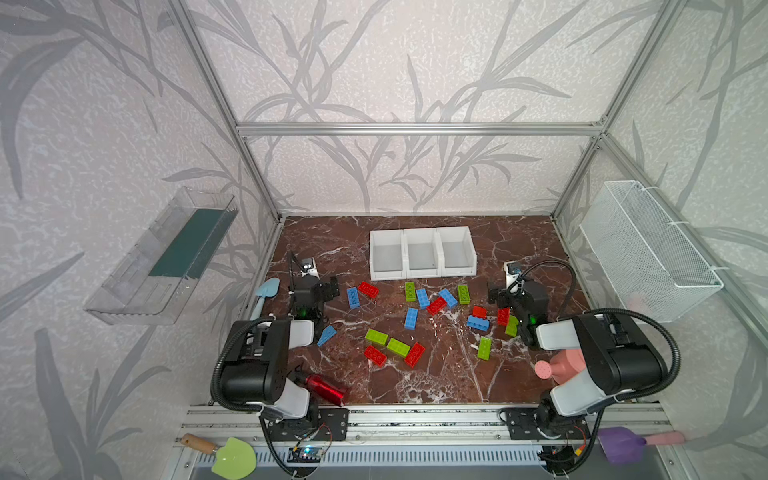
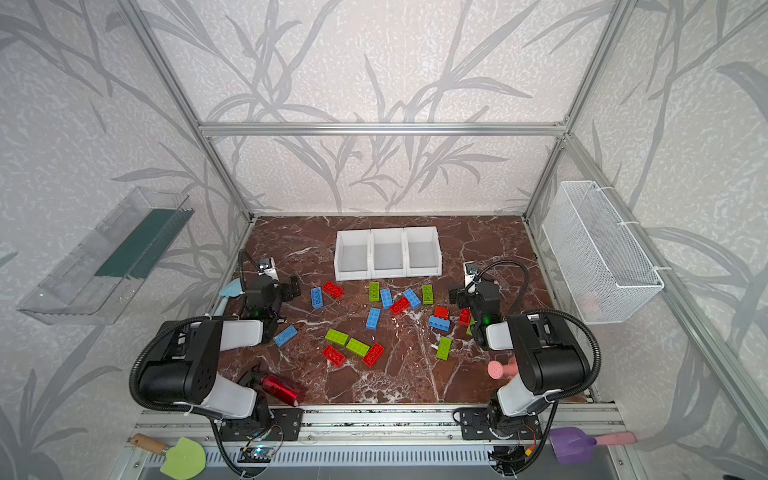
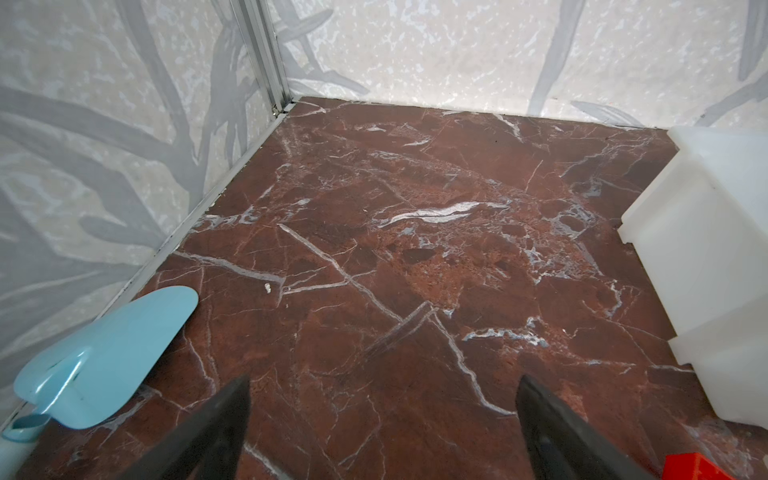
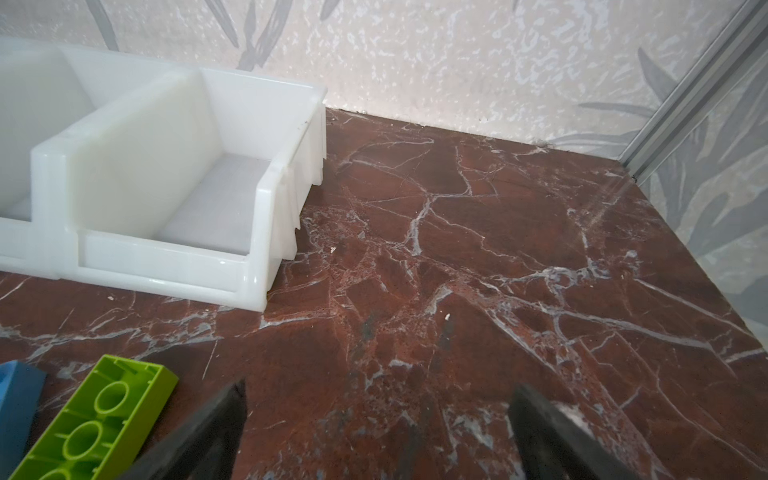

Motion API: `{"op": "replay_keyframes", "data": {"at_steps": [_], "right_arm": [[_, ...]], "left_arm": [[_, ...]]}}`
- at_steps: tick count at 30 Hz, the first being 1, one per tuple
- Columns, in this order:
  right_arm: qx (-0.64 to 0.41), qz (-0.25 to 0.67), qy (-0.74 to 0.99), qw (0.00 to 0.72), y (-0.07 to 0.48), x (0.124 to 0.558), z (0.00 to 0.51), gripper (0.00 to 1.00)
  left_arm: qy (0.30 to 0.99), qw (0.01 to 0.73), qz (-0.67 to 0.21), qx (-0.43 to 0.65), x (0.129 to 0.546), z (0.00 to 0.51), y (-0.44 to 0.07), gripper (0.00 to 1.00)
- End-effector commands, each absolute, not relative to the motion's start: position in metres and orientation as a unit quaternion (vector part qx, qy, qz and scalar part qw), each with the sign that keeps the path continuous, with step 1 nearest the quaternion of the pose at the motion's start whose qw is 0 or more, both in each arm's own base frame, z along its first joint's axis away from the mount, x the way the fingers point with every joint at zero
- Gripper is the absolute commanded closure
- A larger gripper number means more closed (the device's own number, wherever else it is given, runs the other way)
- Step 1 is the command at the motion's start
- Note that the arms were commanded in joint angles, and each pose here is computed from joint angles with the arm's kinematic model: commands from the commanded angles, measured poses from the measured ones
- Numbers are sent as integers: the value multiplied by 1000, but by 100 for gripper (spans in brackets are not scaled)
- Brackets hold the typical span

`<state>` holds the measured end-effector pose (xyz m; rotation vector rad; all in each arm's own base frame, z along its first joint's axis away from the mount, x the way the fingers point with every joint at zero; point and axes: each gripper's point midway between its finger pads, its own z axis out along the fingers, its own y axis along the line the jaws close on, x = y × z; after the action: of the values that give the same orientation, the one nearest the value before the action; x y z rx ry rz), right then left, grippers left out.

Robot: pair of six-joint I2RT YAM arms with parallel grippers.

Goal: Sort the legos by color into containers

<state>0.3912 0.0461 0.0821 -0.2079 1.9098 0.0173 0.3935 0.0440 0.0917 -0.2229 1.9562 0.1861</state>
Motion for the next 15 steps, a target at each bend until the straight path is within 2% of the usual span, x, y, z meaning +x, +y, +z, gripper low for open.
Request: {"op": "replay_keyframes", "data": {"at_steps": [1, 15], "right_arm": [[-85, 13, 805, 587, 47, 396, 94, 1], [-74, 6, 809, 584, 43, 397, 93, 1]], "left_arm": [[825, 550, 81, -96, 392, 92, 46, 1], [825, 551, 81, -97, 392, 92, 46, 1]]}}
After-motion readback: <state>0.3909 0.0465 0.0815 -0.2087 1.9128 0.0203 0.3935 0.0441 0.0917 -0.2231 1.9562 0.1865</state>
